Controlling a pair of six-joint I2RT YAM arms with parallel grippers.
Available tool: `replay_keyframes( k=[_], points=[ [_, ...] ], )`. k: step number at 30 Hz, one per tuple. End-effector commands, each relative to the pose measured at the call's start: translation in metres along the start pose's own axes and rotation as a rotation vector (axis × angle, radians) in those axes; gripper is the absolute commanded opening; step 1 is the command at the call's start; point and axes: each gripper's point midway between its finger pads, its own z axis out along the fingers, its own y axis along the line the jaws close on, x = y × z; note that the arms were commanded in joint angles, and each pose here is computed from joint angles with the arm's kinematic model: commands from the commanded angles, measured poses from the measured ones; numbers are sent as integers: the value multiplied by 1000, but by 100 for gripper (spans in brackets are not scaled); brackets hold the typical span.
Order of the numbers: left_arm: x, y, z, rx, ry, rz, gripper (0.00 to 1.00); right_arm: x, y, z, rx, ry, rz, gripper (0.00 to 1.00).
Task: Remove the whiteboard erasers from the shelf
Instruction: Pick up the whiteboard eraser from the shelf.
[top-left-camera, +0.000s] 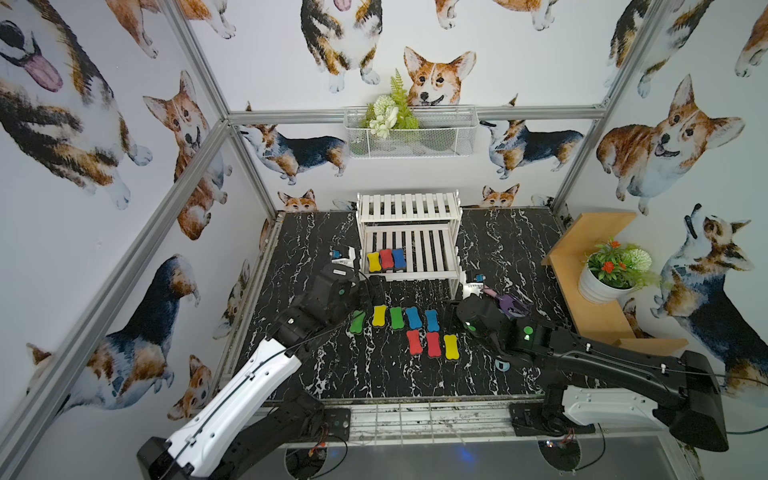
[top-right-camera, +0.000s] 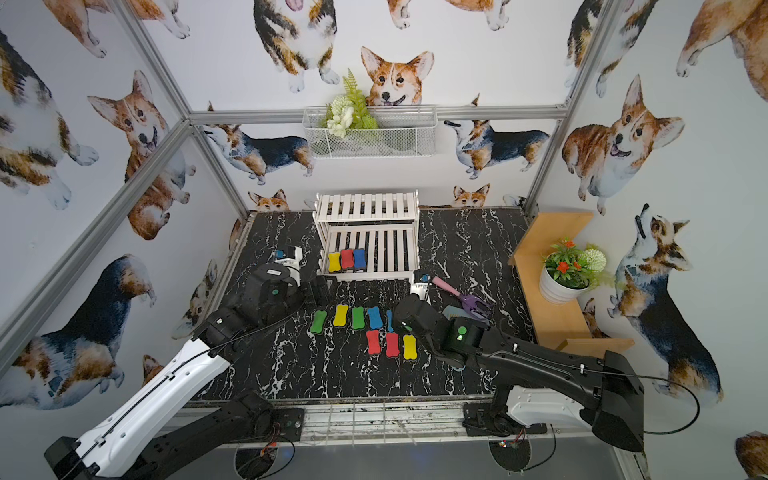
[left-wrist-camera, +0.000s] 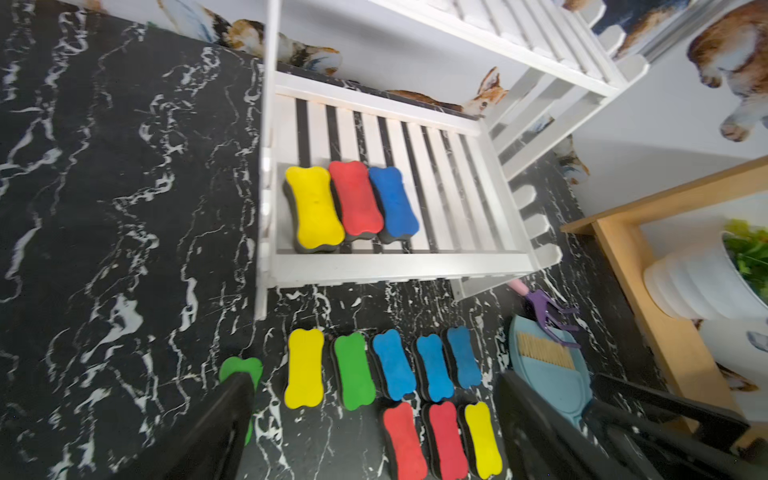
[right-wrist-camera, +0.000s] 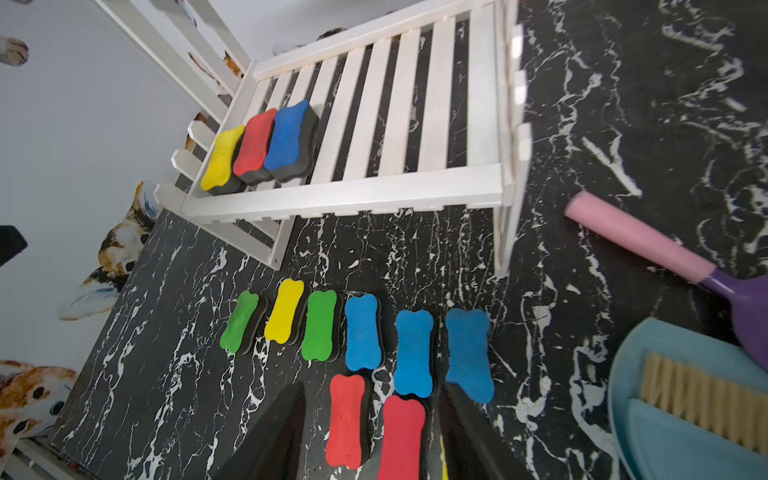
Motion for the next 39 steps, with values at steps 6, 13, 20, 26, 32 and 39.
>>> replay_keyframes(
  k=[6,13,20,26,32,39],
  points=[
    [-11,-51,32,57,18,83,86,-13,-41,-12,81,-77,103,55],
    [-14,-64,67,6,33,144,71,-10,-53,-16,89,-77,126,54],
    [-14,-51,106,-102,71,168,56,-9,-56,-17,97,-75,127,54],
    [-17,-49,132,-115,88,174,55,-10,-61,-18,107,-77,127,54],
    [-15,-47,154,-131,112,190,54,-9,-65,-20,109,-77,136,54],
    [-11,-41,172,-170,134,220,54,-11,-68,-23,111,-83,142,54]
  ],
)
